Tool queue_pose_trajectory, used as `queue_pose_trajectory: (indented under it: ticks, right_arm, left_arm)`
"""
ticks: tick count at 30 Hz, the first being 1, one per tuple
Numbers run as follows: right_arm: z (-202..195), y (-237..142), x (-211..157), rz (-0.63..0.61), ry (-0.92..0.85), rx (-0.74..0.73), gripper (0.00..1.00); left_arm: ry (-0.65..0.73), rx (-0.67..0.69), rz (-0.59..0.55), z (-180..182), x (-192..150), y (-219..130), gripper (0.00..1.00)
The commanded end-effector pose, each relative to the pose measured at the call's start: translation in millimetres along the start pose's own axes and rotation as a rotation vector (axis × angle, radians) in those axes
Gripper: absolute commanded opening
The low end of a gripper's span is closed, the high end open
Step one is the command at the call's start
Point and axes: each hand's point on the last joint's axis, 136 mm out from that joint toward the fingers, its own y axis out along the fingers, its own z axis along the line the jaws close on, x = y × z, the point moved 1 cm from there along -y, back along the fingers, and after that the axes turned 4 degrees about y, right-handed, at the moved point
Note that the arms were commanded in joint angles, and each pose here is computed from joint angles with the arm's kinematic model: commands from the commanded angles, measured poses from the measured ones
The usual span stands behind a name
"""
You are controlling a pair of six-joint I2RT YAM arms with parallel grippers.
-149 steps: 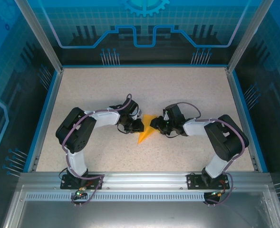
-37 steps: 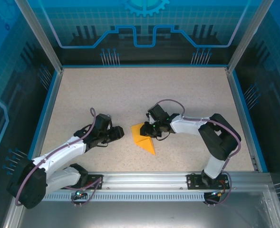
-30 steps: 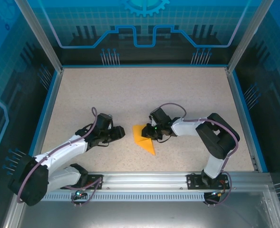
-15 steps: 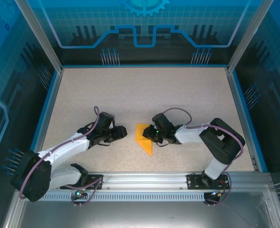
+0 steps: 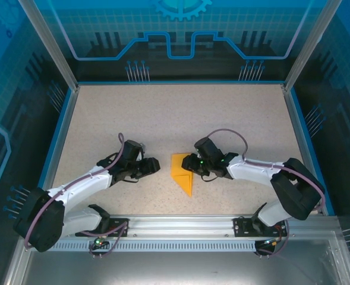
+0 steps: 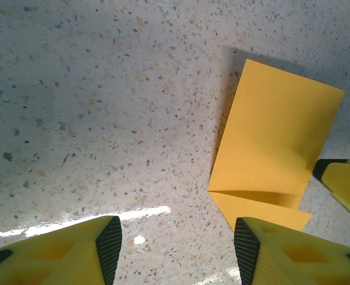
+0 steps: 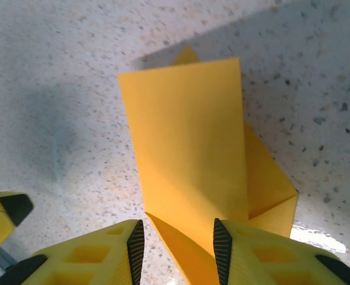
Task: Fold a paper plane with a square sheet of paper (pick it up from the middle)
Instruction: Fold the wing for the fifth time at the center of the table.
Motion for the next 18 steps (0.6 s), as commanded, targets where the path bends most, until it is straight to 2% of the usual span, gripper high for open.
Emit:
queue_pose_trajectory:
  ticks: [1, 5, 11, 18]
  right_arm:
    - [3, -12, 0, 0.020, -0.053, 0.002, 0.38]
    - [10, -17, -3, 0.034, -0.068, 0.056, 0.31]
    - [17, -8, -16, 0.117, -0.088, 0.116, 0.18]
    - [-3, 5, -28, 0.169, -0.080, 0.064, 0.17]
  left_arm:
    - [0.004, -0.036, 0.012, -6, 1, 1, 0.56]
    - [-0.010, -0.052, 0.029, -10, 1, 5, 0.56]
    - [-0.028, -0.076, 0.062, -15, 0, 12, 0.56]
    - [-0.044, -0.102, 0.107, -21, -2, 20, 0.56]
